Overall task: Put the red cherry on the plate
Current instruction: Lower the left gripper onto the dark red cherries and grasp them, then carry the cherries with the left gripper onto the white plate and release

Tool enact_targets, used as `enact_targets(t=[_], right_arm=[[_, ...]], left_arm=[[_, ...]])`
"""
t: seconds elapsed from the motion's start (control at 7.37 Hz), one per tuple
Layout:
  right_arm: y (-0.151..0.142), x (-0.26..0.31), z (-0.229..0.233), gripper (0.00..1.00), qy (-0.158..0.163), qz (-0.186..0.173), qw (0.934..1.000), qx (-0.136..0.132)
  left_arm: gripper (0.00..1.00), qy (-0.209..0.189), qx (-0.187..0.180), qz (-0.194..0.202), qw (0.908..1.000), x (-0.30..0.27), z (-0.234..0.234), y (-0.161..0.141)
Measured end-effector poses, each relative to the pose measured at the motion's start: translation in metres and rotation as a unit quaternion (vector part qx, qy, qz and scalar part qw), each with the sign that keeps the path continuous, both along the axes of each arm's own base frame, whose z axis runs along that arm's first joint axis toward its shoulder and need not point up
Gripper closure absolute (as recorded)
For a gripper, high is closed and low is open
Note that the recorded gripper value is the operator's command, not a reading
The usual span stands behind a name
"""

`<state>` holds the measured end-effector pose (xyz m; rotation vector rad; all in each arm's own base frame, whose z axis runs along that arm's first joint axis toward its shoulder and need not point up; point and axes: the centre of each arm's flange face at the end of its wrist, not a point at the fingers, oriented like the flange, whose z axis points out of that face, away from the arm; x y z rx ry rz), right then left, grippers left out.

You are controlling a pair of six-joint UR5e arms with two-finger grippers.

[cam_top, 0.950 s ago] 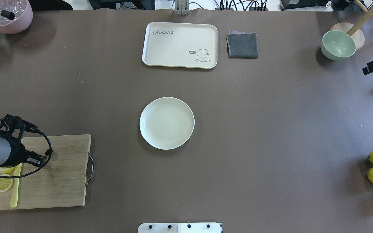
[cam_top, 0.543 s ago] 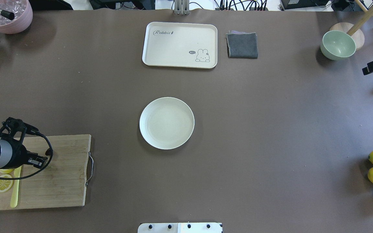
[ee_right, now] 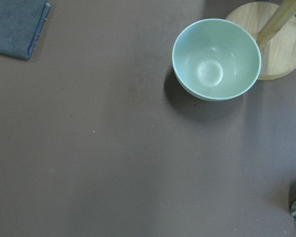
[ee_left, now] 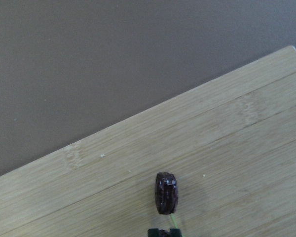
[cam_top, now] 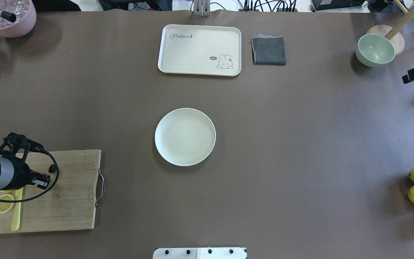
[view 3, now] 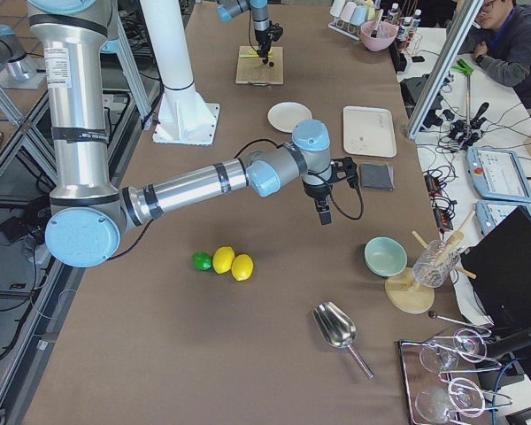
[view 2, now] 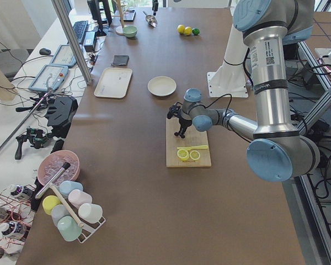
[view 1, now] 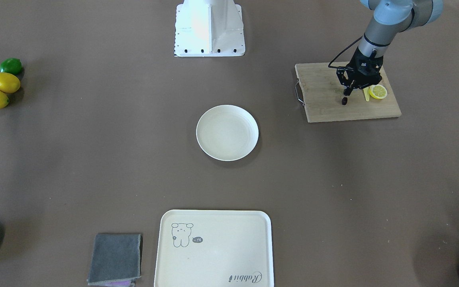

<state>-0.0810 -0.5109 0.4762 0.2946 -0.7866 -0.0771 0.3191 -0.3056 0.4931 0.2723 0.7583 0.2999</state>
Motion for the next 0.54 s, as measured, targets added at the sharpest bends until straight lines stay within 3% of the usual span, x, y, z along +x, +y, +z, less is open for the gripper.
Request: enact_targets(t=[0.54], right_arm=[[0.004, 0.001, 0.006, 0.00, 0.000, 0.000, 1.0000, -0.005]], left_arm=[[1.00, 0.060, 0.004, -0.024, 0.9979, 0.013, -0.057, -0.013]])
